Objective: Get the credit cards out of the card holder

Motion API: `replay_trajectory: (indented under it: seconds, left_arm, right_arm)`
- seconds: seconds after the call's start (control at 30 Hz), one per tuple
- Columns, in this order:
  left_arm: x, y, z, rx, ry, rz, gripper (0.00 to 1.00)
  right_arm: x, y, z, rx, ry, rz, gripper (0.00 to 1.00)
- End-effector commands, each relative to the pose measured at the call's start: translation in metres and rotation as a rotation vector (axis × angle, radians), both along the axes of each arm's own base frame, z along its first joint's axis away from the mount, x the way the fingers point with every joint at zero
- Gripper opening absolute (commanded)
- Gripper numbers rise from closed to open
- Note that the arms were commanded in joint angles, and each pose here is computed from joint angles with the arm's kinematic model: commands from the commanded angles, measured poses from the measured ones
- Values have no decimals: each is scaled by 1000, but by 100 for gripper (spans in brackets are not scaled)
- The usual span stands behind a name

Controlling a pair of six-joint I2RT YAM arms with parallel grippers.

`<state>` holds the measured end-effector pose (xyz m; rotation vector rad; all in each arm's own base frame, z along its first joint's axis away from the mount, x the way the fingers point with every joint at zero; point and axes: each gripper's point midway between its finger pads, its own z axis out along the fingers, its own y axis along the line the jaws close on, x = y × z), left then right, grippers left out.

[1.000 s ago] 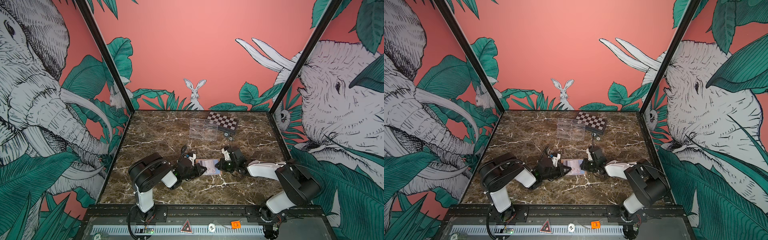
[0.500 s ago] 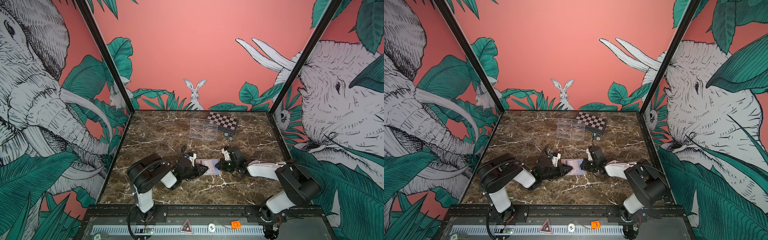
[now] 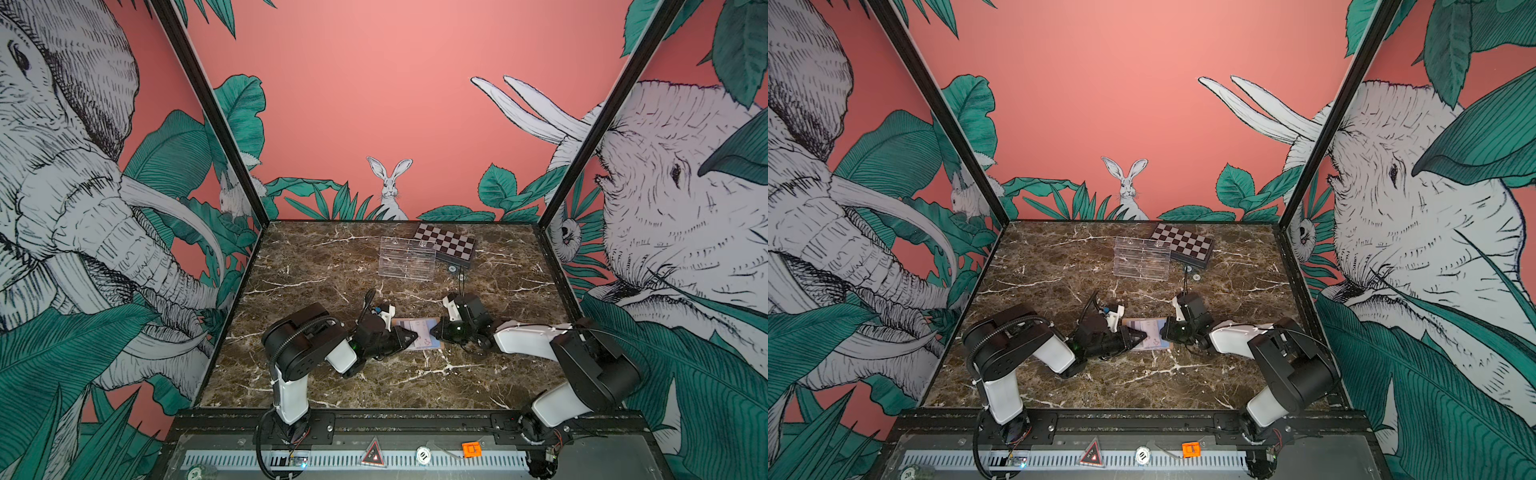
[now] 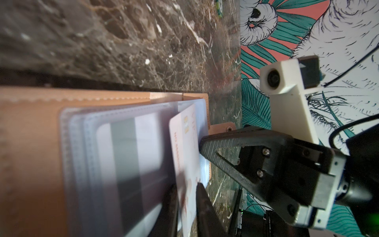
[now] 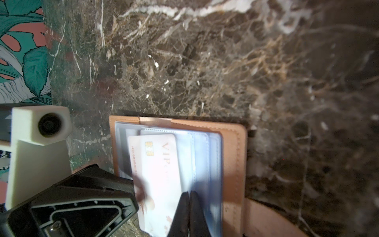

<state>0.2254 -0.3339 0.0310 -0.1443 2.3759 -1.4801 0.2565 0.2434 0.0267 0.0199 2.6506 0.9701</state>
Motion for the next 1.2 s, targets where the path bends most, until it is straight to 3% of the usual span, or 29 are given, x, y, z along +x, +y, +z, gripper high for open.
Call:
replay_trajectory:
  seconds: [0.0,0.27,0.73,0.93,1.17]
  left_arm:
    - [-3,2,-12,29,34,0,16]
    - [-5,5,-14,32,32,1,0]
    - [-12,19,-13,62,31,12,0]
    - [-11,20,-12,73,34,20,28]
    - [-10,16,-18,65,55,21,34]
  right_arm:
    - [-11,-4,-14,-45,44,16,0]
    - [-12,-4,-15,-48,46,17,0]
    - [-13,-5,-16,-56,47,21,0]
    - [-13,-5,-15,-56,46,20,0]
    - [-13,-4,-15,-54,47,23,0]
